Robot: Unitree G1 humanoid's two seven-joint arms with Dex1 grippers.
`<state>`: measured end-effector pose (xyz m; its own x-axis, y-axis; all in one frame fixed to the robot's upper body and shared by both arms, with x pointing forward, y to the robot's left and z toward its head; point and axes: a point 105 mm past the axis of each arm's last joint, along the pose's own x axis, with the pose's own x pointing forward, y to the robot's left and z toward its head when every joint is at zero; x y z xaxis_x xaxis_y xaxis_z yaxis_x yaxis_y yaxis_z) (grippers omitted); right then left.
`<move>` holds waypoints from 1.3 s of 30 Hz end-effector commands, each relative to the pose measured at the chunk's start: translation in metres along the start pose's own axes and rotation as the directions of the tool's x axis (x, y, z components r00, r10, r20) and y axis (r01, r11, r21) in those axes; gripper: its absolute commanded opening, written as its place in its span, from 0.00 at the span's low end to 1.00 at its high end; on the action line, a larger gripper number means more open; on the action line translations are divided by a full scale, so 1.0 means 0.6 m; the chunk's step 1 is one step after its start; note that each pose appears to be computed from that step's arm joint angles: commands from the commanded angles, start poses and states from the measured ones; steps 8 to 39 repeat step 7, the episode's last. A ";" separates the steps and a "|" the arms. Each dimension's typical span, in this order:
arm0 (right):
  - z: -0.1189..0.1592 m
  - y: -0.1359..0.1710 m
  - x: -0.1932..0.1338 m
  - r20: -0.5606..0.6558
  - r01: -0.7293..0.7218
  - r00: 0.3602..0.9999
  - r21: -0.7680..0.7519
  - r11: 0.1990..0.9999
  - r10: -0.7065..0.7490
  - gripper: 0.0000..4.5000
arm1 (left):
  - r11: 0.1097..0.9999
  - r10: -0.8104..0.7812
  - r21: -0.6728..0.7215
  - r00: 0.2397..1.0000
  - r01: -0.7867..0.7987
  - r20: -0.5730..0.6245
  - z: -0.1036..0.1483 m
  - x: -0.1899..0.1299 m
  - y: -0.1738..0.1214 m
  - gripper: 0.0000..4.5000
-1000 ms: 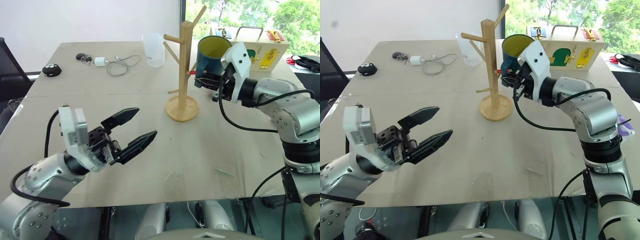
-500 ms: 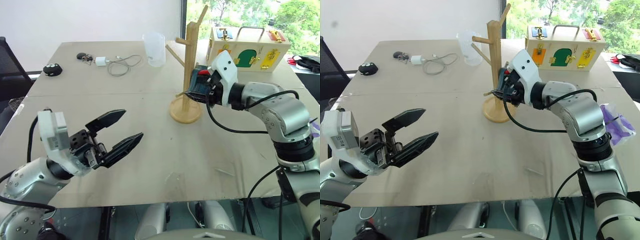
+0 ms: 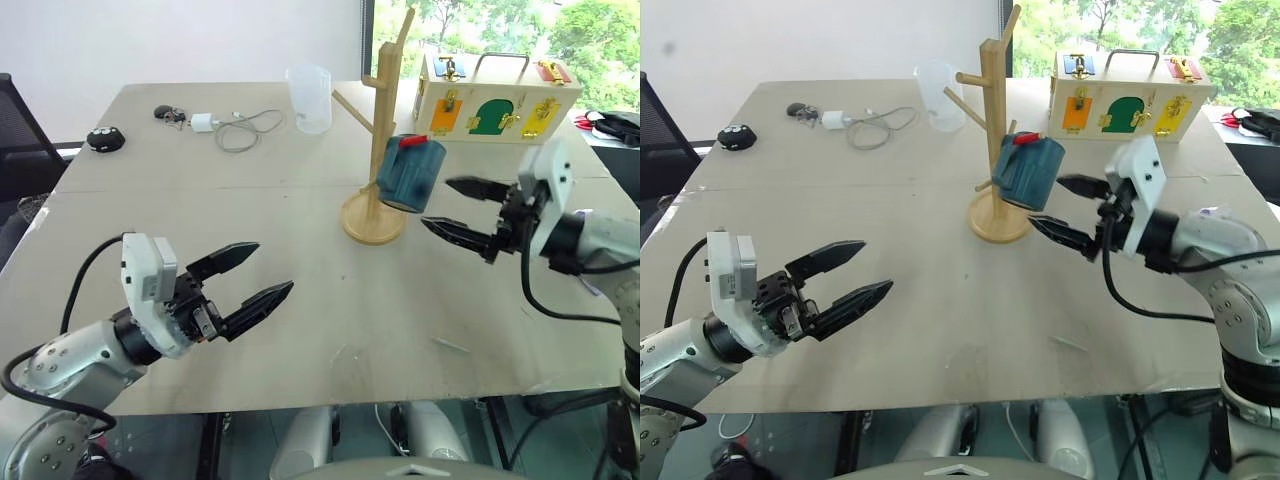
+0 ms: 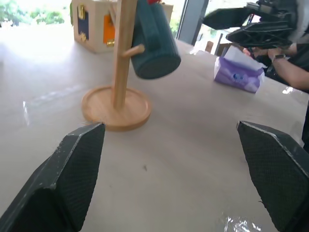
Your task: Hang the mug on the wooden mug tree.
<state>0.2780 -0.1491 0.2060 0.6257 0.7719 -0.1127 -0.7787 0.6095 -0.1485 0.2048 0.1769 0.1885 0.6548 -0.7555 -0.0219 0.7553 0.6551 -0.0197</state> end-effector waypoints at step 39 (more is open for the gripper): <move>-0.110 -0.010 -0.120 -0.159 0.183 0.968 -0.071 0.980 -0.193 0.88 | 0.999 0.029 -0.023 0.991 -0.032 -0.128 -0.050 -0.030 0.013 1.00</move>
